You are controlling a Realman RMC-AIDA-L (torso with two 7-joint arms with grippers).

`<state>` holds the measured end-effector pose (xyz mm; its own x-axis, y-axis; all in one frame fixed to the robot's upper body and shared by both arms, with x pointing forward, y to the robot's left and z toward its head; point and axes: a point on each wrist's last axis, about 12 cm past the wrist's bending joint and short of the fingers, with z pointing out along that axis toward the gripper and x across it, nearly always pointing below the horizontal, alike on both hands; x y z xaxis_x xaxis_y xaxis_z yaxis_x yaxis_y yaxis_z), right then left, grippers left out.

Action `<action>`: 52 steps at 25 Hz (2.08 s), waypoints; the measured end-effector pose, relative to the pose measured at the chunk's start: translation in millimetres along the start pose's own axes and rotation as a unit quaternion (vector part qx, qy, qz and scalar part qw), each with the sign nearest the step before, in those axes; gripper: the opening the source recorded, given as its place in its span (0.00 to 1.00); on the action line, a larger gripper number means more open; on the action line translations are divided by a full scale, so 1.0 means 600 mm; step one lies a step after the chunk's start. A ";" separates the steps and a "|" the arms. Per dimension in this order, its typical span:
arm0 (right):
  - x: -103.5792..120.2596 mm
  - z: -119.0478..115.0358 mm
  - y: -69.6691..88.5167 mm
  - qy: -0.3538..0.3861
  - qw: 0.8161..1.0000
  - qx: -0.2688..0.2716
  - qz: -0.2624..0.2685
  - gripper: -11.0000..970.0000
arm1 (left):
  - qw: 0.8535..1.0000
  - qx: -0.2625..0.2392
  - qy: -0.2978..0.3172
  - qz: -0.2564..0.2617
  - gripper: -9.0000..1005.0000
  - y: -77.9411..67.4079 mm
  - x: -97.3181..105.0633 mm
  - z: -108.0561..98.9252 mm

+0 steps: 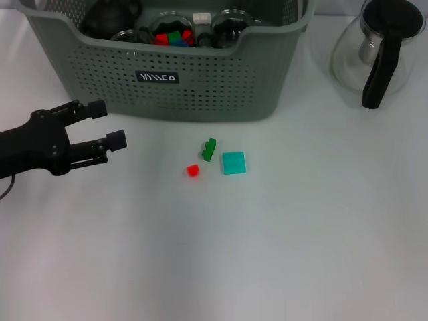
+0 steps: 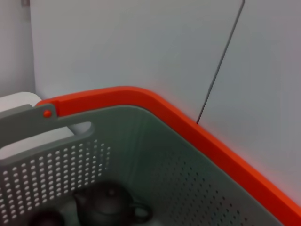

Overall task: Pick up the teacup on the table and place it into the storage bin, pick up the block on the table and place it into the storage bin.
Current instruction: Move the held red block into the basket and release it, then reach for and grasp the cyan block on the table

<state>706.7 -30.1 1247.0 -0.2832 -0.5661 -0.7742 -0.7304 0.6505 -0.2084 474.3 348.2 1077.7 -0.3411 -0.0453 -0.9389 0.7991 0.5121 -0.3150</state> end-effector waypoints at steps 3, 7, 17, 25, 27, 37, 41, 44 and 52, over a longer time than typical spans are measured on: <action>-0.001 0.000 0.002 -0.003 1.000 0.000 -0.002 0.71 | 1.000 -0.003 -0.005 -0.002 0.86 -0.001 0.001 -0.003; -0.008 -0.015 -0.002 -0.033 0.999 -0.013 0.018 0.78 | 1.000 -0.006 -0.010 -0.003 0.86 -0.001 0.001 -0.005; 0.057 -0.164 -0.028 -0.249 0.948 -0.172 0.100 0.83 | 1.000 -0.009 -0.013 -0.004 0.86 -0.002 0.002 -0.007; 0.201 -0.289 -0.028 -0.320 0.871 -0.356 0.112 0.83 | 0.999 -0.025 -0.027 -0.005 0.86 0.001 0.000 -0.015; 0.225 -0.299 -0.021 -0.286 0.874 -0.381 0.100 0.83 | 0.999 -0.027 -0.028 -0.005 0.86 0.001 0.001 -0.016; 0.269 -0.252 0.035 0.023 0.923 -0.384 0.033 0.83 | 0.999 -0.034 -0.031 -0.007 0.86 0.001 0.003 -0.020; 0.249 -0.232 0.059 0.082 0.916 -0.390 -0.031 0.83 | 0.999 -0.034 -0.032 -0.005 0.86 0.001 0.002 -0.019; 0.226 -0.217 0.066 0.115 0.917 -0.375 -0.069 0.83 | 0.999 -0.032 -0.033 -0.008 0.86 0.001 0.004 -0.017; 0.187 -0.154 0.114 0.215 0.908 -0.316 -0.172 0.83 | 0.999 -0.033 -0.034 -0.010 0.86 -0.001 0.007 -0.018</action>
<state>567.4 -96.1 1200.9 -0.0871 -0.9143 -0.3955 -0.9940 0.0536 0.0949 467.5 356.9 1075.6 -0.3206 -0.1143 -0.9403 0.7571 0.5656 -0.3269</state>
